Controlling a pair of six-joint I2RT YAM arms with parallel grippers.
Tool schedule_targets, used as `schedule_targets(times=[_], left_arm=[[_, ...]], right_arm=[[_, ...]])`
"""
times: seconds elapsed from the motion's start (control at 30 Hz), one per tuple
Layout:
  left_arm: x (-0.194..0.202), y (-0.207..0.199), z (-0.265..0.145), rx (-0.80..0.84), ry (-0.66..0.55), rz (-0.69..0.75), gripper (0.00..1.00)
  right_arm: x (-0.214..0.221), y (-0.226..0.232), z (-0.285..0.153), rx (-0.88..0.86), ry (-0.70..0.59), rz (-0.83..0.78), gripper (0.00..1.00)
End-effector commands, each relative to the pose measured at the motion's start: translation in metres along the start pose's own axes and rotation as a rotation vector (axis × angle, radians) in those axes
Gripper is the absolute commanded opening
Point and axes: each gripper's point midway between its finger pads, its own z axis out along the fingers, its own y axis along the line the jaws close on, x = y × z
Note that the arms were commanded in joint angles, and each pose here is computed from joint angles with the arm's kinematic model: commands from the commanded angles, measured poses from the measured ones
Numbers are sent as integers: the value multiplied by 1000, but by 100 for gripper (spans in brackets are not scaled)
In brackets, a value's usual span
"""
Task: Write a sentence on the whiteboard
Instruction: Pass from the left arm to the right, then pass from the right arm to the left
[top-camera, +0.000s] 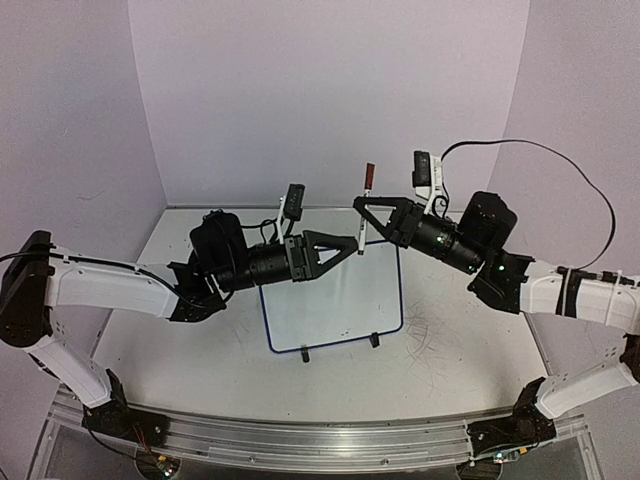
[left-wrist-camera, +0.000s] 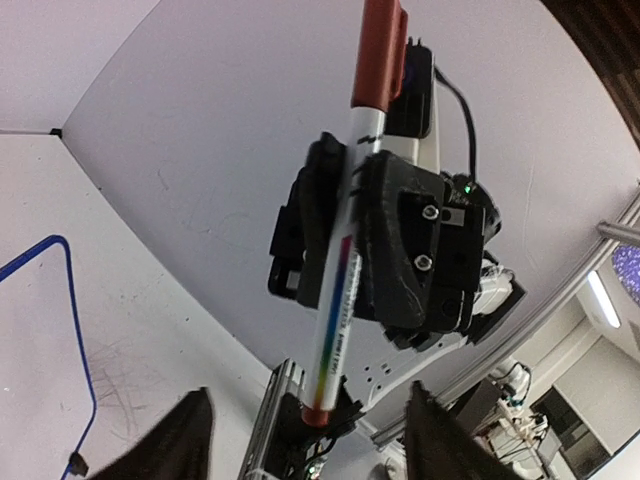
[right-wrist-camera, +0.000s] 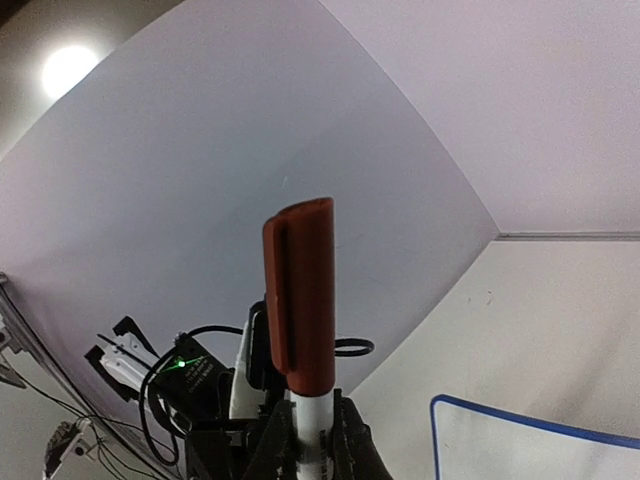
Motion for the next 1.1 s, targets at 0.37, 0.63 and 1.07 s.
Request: schedule_targets(times=[0.37, 0.63, 1.07], left_arm=[[-8, 7, -14, -138, 125, 47, 80], [6, 7, 18, -56, 227, -4, 73], [8, 18, 22, -89, 217, -17, 37]], right_arm=[[75, -30, -46, 141, 487, -466, 0], [93, -27, -43, 86, 539, -456, 0], [103, -34, -48, 103, 561, -463, 0]])
